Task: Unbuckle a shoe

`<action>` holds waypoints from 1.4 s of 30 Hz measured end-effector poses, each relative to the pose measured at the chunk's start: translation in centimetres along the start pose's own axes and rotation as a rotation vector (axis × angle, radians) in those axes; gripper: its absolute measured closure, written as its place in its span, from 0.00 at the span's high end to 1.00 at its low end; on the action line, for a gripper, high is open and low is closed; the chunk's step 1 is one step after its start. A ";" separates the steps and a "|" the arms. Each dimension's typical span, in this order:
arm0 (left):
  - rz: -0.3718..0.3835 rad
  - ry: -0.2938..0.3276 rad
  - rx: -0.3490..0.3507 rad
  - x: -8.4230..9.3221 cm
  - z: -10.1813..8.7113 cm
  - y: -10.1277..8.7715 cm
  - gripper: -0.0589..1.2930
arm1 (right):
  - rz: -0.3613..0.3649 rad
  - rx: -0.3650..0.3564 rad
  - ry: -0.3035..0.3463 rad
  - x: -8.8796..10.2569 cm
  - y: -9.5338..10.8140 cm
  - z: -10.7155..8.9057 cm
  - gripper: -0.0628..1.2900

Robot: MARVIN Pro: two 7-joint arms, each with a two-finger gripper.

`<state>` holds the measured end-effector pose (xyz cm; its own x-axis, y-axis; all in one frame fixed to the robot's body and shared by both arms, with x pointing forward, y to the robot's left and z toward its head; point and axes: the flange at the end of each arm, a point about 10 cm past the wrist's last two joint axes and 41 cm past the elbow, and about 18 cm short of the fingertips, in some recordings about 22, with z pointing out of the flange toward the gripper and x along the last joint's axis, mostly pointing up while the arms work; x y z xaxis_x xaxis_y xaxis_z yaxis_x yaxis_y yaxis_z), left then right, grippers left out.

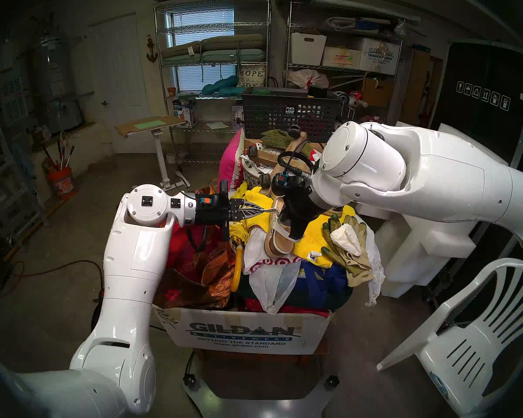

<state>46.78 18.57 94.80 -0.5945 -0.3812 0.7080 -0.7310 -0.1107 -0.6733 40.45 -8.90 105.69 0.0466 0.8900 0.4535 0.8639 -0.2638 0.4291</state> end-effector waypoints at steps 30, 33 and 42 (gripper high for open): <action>0.245 0.103 0.259 -0.3 -1.4 4.4 0.03 | 0.206 0.085 0.160 -2.0 4.5 -0.3 0.55; 0.249 0.091 0.249 -1.1 -1.2 5.0 0.03 | 0.211 0.108 0.172 -2.0 4.7 0.0 0.58; 0.283 0.062 0.221 -2.6 -1.2 6.5 0.03 | 0.200 0.169 0.190 -2.0 5.1 0.8 0.64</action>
<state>43.12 19.94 88.84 -0.7872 -0.3695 0.4938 -0.4482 -0.2072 -0.8696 45.22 -11.75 106.31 0.1428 0.7373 0.6603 0.9191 -0.3464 0.1880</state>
